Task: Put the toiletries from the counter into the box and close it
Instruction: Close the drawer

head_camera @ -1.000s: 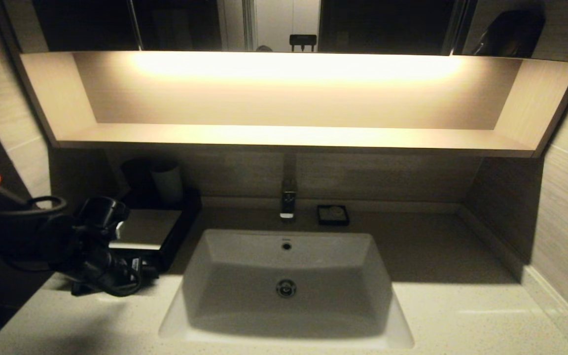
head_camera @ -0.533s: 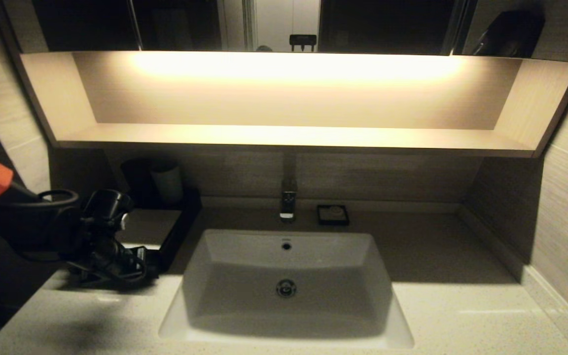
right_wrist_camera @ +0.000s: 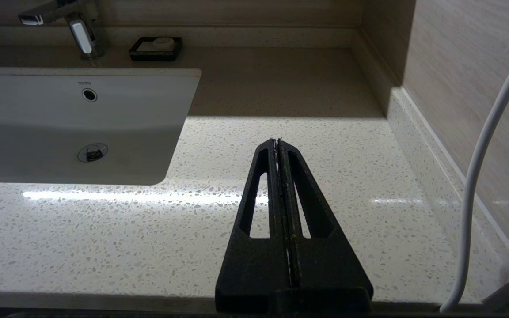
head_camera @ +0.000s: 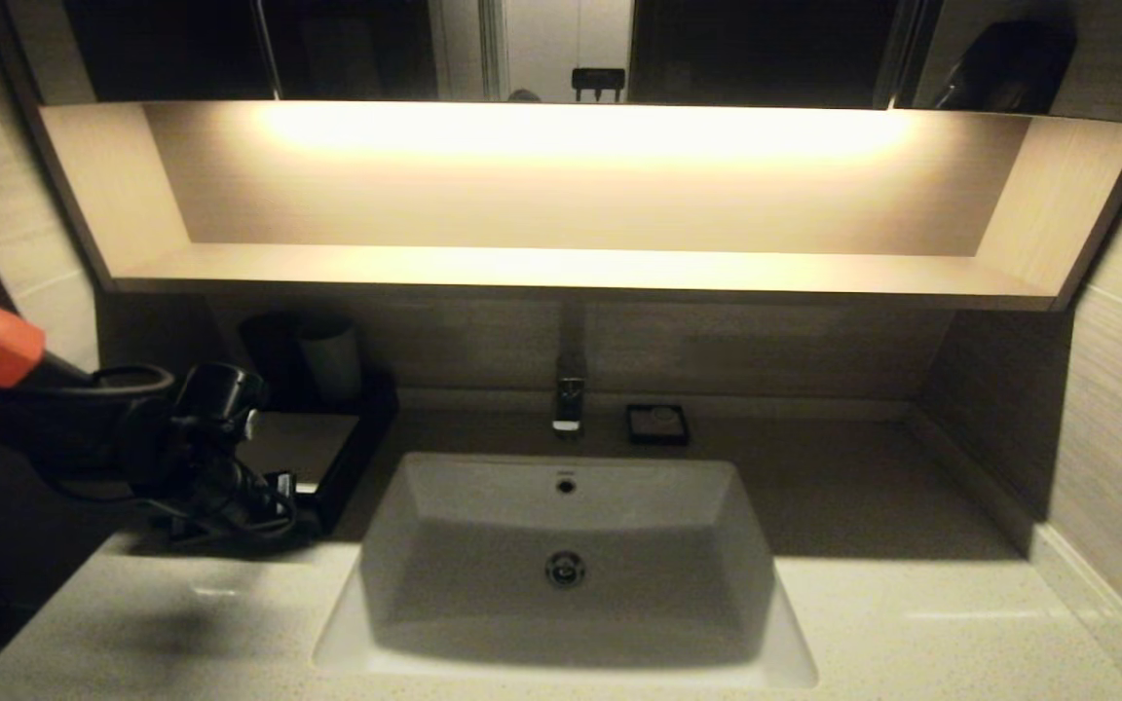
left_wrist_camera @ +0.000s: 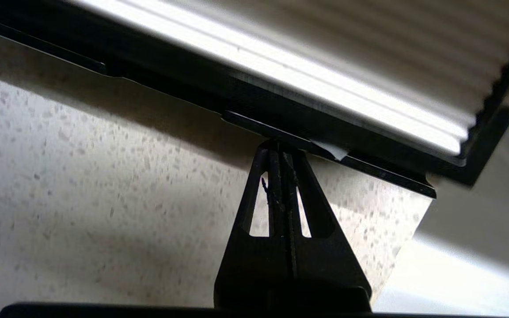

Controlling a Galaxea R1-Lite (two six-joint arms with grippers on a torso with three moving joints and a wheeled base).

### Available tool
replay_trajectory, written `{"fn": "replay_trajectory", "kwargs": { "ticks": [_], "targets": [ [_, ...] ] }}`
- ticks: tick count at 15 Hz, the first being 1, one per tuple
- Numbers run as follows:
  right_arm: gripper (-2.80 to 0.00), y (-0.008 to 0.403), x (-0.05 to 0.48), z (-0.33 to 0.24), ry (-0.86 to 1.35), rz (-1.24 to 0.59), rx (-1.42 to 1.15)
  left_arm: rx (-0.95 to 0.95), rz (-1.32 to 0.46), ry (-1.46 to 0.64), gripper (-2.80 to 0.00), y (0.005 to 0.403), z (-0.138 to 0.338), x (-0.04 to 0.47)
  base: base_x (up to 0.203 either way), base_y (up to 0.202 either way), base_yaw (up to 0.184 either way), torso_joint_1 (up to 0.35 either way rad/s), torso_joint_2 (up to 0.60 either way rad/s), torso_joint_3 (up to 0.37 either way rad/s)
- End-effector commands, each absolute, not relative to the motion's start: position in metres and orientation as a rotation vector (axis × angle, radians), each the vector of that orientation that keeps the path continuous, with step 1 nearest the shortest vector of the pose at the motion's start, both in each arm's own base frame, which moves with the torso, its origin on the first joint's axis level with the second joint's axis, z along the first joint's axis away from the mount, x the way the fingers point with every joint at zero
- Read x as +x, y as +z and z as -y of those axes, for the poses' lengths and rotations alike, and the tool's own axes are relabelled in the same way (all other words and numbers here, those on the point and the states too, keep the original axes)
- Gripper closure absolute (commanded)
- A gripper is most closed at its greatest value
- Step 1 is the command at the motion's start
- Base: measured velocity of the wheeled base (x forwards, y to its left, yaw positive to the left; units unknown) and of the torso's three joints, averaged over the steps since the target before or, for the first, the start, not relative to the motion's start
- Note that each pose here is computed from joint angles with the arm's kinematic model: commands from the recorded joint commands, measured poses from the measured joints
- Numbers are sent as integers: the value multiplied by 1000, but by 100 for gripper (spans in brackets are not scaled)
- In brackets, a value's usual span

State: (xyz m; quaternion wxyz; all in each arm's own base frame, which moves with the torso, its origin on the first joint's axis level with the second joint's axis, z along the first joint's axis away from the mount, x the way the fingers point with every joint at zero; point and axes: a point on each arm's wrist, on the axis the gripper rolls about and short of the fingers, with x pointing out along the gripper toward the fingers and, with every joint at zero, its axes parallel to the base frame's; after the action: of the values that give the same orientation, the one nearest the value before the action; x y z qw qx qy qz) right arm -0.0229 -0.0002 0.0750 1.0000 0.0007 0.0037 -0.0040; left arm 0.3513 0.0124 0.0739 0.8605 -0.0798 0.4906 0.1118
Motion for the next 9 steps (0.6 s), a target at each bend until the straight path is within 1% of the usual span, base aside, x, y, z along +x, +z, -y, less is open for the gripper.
{"fn": "replay_trajectory", "kwargs": {
  "ticks": [1,9],
  "targets": [
    [0,75,-23,0,-8,-8,2,-171,-1024,240,0,73,-14,357,0,0,0,0,0,0],
    [0,75,-23,0,-8,-8,2,-175,-1006,243,0,78,-15,360,0,0,0,0,0,0]
  ]
}}
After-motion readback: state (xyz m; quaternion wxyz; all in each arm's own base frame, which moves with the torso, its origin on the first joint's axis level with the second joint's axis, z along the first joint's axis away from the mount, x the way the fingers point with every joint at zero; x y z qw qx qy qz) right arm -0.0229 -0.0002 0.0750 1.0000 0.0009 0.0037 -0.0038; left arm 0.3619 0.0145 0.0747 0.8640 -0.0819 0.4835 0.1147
